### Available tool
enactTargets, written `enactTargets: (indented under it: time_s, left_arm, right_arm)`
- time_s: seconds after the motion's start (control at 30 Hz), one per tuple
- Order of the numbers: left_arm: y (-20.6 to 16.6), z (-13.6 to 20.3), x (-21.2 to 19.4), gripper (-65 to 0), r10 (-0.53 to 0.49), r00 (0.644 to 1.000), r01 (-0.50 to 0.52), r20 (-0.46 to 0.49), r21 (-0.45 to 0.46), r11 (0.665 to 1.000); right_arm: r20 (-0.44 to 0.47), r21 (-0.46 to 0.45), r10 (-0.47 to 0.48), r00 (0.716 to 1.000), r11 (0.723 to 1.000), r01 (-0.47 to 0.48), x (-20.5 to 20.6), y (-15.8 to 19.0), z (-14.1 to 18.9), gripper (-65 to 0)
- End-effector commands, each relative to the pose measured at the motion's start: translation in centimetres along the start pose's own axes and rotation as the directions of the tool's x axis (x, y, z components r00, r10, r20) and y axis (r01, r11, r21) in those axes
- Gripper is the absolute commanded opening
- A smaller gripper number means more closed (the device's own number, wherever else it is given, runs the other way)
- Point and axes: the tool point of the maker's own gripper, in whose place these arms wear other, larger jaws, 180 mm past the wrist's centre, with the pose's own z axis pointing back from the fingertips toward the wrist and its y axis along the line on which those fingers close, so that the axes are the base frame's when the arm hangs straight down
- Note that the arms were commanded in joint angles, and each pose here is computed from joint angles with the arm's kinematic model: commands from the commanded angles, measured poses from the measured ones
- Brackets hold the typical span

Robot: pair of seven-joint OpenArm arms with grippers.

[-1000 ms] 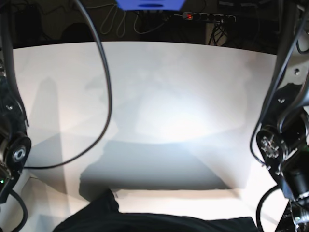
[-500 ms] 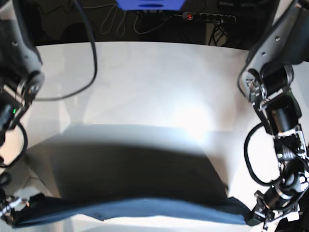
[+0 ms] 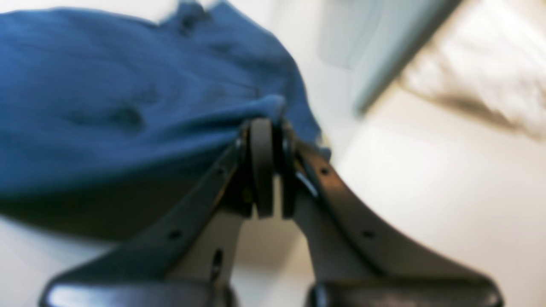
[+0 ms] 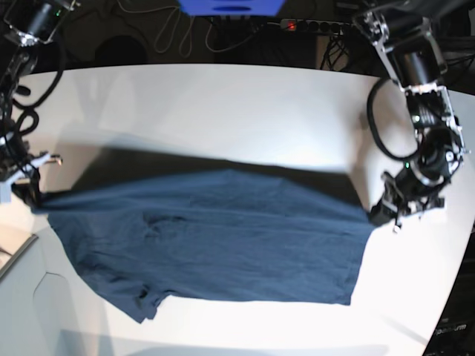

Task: Layout the t-shirt on the table in an organized manner, then fold the t-shirt properly
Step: 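Lay the shirt flat with both grippers, drawing it open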

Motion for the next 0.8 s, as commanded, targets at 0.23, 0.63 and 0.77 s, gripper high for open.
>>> enactTargets:
  time_s: [0.23, 0.63, 0.77]
  left_arm:
    - [7.5, 5.3, -0.3, -65.0, 0.05, 0.998, -0.053, 0.028, 0.134, 0.99]
    - [10.8, 10.6, -2.3, -65.0, -0.008, 1.0, 0.003, 0.022, 0.224, 0.975]
    - [11.0, 12.2, -3.0, -65.0, -0.043, 0.999, 0.039, 0.011, 0.241, 0.97]
  right_arm:
    - [-0.071, -0.026, -0.035, 0.997, 0.999, 0.033, -4.2, -0.6, 3.0, -65.0]
    - [-0.307, -0.013, -0.065, 0.95, 0.998, 0.064, -13.3, -0.2, 7.7, -65.0]
    - [-0.301, -0.007, -0.063, 0.952, 0.998, 0.063, -14.2, 0.0, 9.5, -65.0]
